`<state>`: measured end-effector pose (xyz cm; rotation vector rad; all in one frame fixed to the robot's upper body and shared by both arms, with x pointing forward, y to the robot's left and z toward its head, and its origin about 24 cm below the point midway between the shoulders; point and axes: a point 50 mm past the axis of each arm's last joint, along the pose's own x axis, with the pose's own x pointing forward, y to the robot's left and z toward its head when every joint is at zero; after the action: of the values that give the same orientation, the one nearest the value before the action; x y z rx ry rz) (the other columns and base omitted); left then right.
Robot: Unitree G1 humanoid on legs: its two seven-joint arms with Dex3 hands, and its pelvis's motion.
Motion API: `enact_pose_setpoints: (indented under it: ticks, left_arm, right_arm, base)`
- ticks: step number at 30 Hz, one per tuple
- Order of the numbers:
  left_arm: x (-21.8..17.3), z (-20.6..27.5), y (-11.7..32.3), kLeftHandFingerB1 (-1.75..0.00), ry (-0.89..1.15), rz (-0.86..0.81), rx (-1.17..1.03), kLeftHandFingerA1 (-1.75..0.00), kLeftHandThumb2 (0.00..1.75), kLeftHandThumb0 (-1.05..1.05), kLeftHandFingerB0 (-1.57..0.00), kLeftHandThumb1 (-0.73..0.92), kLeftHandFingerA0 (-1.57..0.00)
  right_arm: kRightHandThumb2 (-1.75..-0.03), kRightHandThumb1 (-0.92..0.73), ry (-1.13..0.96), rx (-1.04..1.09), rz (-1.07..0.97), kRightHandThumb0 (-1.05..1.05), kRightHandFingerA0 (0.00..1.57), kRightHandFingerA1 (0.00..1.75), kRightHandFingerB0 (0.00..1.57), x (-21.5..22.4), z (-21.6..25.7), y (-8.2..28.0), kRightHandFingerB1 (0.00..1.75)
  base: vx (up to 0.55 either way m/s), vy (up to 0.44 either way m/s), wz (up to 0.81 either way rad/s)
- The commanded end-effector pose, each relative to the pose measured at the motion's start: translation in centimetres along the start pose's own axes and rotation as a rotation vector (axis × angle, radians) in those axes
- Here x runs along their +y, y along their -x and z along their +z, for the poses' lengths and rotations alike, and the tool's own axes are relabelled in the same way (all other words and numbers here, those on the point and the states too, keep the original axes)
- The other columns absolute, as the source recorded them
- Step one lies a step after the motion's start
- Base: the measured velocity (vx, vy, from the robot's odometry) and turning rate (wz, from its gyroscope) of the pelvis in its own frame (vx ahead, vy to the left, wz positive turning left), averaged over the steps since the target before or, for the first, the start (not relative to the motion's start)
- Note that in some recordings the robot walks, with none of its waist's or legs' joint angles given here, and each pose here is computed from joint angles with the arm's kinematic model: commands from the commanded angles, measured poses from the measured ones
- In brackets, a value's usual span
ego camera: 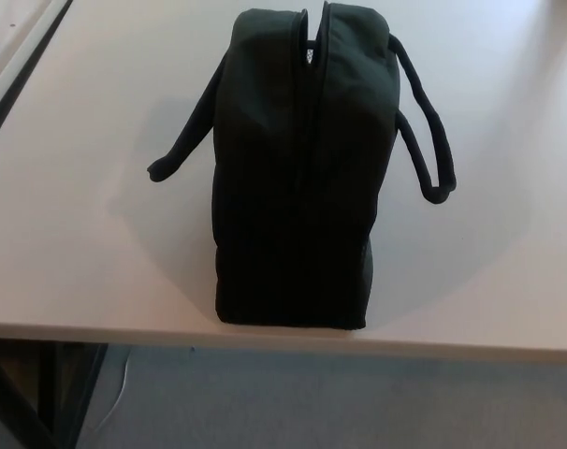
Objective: A lunch bag is kept on the middle of the desk and the robot uses both its hands to grab the opening of the bag from the left and right and moves its hands away from each other to spread the bag open
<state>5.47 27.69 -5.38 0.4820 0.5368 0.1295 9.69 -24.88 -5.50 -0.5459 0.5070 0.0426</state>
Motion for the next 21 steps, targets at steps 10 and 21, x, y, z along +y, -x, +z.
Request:
enact_pose_setpoints:
  ticks: [10,21]
  left_arm:
    - [5.2,7.6,4.1,-0.48,-0.039,0.273,-0.615,-0.55,0.88,0.07,-0.11,0.40,-0.29]
    - [12.8,14.2,2.0,-0.30,-0.257,0.715,-0.941,-0.42,0.55,0.07,-0.24,0.51,-0.54]
  right_arm:
    - [-0.53,-0.46,0.188,-0.469,-0.095,-0.27,0.44,0.41,0.33,-2.7,6.1,4.3,0.32]
    - [-0.53,-0.42,0.444,-0.769,-0.401,-0.32,0.58,0.43,0.34,-12.0,13.8,2.7,0.33]
  base:
    - [0.00,0.000,0.00]
    - [0.00,0.000,0.00]
